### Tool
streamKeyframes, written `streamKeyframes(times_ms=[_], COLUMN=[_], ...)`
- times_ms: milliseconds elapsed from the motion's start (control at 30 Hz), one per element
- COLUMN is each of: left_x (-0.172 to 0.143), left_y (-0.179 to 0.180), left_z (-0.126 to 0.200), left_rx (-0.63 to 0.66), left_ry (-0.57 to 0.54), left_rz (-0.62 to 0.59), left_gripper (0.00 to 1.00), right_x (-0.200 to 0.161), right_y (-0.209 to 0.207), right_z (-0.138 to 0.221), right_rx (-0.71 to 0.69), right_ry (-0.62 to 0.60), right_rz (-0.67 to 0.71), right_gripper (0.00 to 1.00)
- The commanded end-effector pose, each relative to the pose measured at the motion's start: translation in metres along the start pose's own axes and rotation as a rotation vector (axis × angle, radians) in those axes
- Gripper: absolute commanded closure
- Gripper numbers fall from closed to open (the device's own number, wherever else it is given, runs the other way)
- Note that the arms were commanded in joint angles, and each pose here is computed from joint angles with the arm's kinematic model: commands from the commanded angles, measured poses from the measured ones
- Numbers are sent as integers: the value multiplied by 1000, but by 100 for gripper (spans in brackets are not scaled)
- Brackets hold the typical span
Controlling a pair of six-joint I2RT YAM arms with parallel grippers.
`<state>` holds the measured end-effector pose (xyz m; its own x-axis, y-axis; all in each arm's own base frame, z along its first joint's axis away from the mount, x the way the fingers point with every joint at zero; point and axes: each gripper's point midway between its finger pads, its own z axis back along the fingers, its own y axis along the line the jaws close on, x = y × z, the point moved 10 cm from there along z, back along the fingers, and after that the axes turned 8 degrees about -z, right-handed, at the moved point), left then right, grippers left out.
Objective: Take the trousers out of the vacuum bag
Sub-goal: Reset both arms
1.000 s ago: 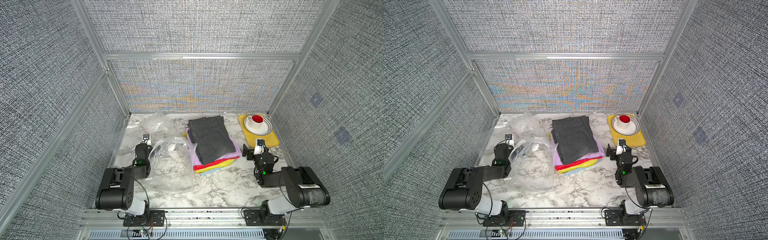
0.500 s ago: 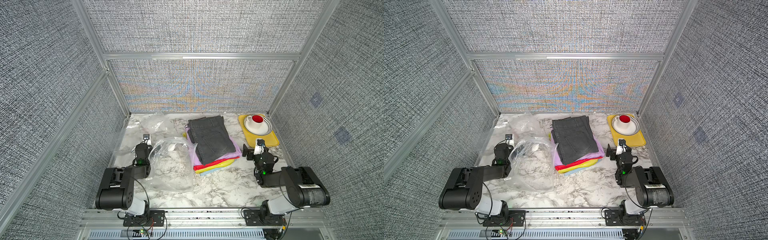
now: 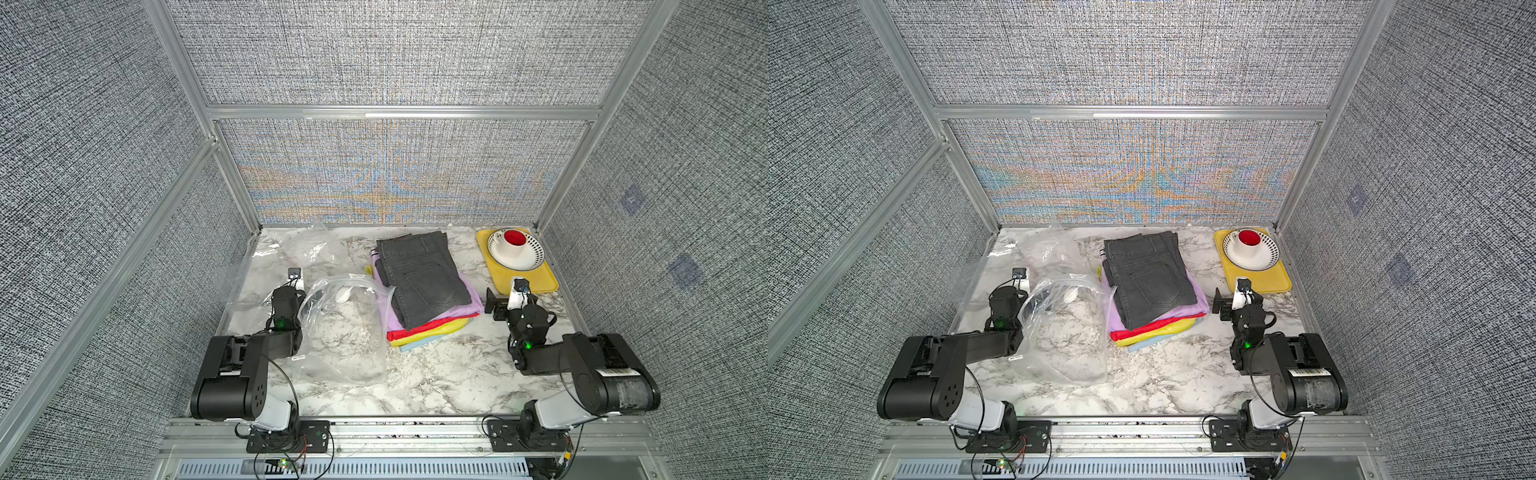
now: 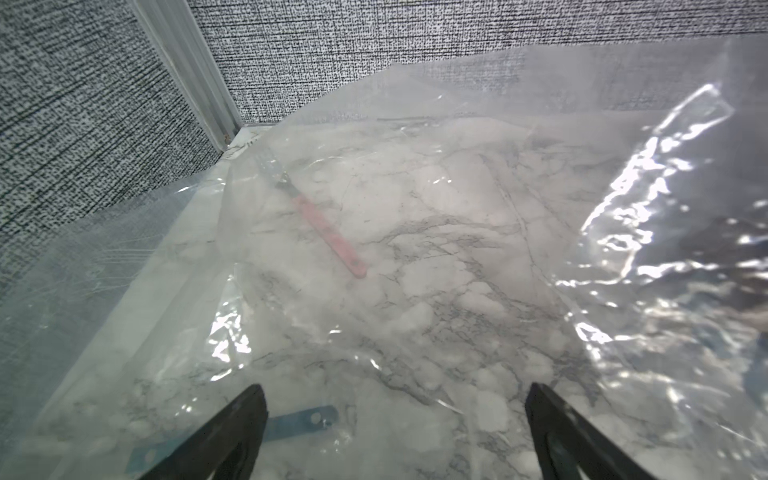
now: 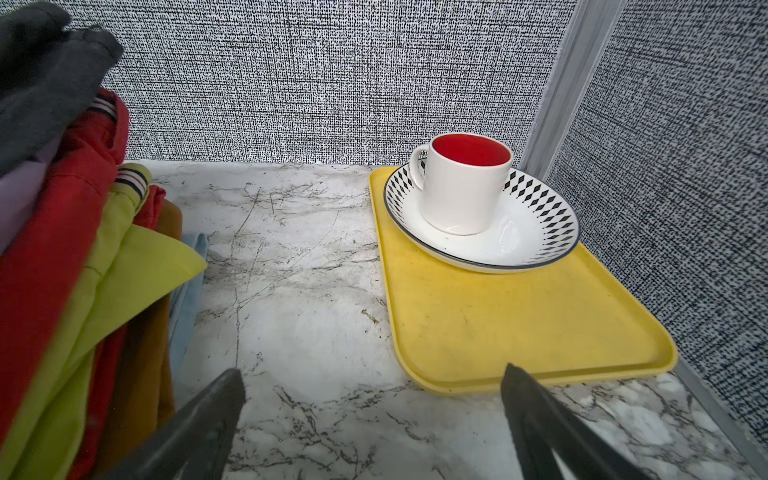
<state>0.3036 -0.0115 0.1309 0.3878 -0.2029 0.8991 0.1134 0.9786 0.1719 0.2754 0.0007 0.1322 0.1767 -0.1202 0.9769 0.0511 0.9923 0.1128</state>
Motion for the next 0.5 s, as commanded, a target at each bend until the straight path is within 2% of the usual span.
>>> streamKeyframes(times_ms=[0, 133, 267, 467], left_x=[2, 1, 4, 3], left_y=[5, 8, 3, 2], left_z=[-1, 2, -1, -1], left_rx=[76, 127, 41, 40], left_ry=[1, -4, -6, -5], left_rz=[18, 38, 3, 1], left_gripper=[0, 0, 0, 0], right_x=[4, 5, 5, 5], right_y=[1, 1, 1, 1], right_z=[0, 0, 0, 0], right_rx=[3, 4, 3, 4], right_ry=[-32, -32, -33, -33], right_rz=[-3, -2, -3, -3], right_gripper=[1, 1, 1, 1])
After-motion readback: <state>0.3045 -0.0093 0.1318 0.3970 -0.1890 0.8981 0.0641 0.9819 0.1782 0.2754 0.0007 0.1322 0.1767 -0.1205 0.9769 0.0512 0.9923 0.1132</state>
